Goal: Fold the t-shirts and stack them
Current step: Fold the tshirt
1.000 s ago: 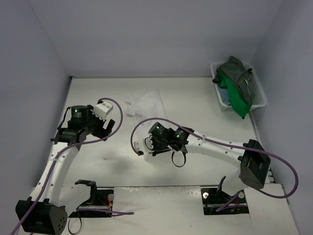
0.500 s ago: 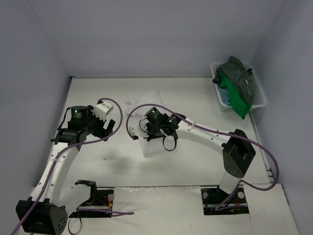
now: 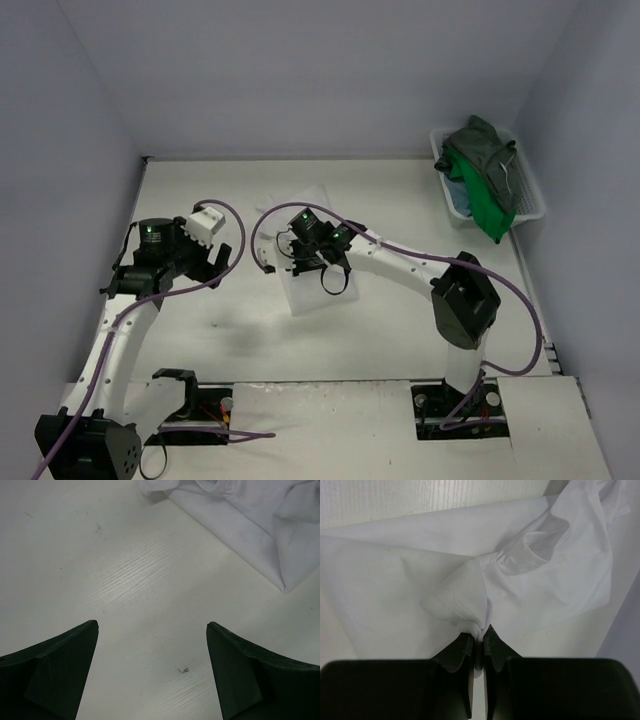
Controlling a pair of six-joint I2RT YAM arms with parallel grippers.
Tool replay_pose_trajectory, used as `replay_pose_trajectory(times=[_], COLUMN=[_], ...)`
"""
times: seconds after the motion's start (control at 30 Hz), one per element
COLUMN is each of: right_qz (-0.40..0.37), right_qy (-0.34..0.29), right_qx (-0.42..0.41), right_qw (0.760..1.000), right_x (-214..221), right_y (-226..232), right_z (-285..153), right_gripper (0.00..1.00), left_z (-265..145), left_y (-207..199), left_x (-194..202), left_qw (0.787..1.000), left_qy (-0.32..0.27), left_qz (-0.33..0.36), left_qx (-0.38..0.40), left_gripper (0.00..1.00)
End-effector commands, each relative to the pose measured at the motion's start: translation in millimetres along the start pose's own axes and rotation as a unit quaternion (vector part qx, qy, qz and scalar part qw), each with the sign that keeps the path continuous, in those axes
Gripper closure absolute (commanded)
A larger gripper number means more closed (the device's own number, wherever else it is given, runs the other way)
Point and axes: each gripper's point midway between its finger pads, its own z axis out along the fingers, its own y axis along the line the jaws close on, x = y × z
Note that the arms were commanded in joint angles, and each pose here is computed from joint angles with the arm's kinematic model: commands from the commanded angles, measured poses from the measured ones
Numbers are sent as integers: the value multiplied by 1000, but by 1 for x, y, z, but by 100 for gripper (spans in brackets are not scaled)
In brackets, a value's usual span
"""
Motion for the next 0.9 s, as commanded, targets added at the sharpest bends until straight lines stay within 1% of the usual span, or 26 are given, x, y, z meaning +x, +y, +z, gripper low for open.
replay_pose_trajectory(times=[0.0, 0.2, 0.27, 0.33, 0.37, 0.4, 0.5, 0.57, 0.63, 0.77, 0.87], right_qz=[-3, 4, 14, 19, 27, 29, 47, 54, 66, 83, 101], right_qy=[-16, -9, -13, -9, -14, -14, -22, -33, -34, -32, -17], right_qx=[27, 27, 35, 44, 60, 65, 89, 96, 97, 140, 166], right_qw=[999, 1000, 999, 999, 998, 997, 995, 993, 992, 986, 981], right_x=[-9, 1, 1, 3, 2, 2, 1, -2, -2, 0, 7], right_y=[-25, -28, -32, -34, -40, -42, -49, -51, -50, -66, -71], right_z=[3, 26, 32, 37, 41, 42, 45, 44, 46, 50, 48], right_gripper=[100, 100, 92, 88, 78, 76, 74, 67, 66, 65, 64], left_z=[-8, -10, -9, -9, -8, -8, -8, -7, -5, -6, -7], left_y=[3, 3, 3, 3, 2, 2, 3, 3, 3, 2, 2], left_x=[-25, -26, -26, -25, -24, -24, -25, -24, -22, -21, -22], left_qw=[999, 998, 998, 998, 998, 998, 998, 998, 998, 998, 998], left_qy=[-50, -55, -56, -57, -57, -58, -60, -60, -58, -59, -62], left_qz=[3, -3, -5, -7, -9, -9, -13, -13, -14, -16, -17], left_qx=[-4, -1, 0, 1, 5, 6, 8, 9, 9, 11, 12], left_gripper=[17, 17, 17, 17, 17, 17, 17, 17, 17, 17, 17])
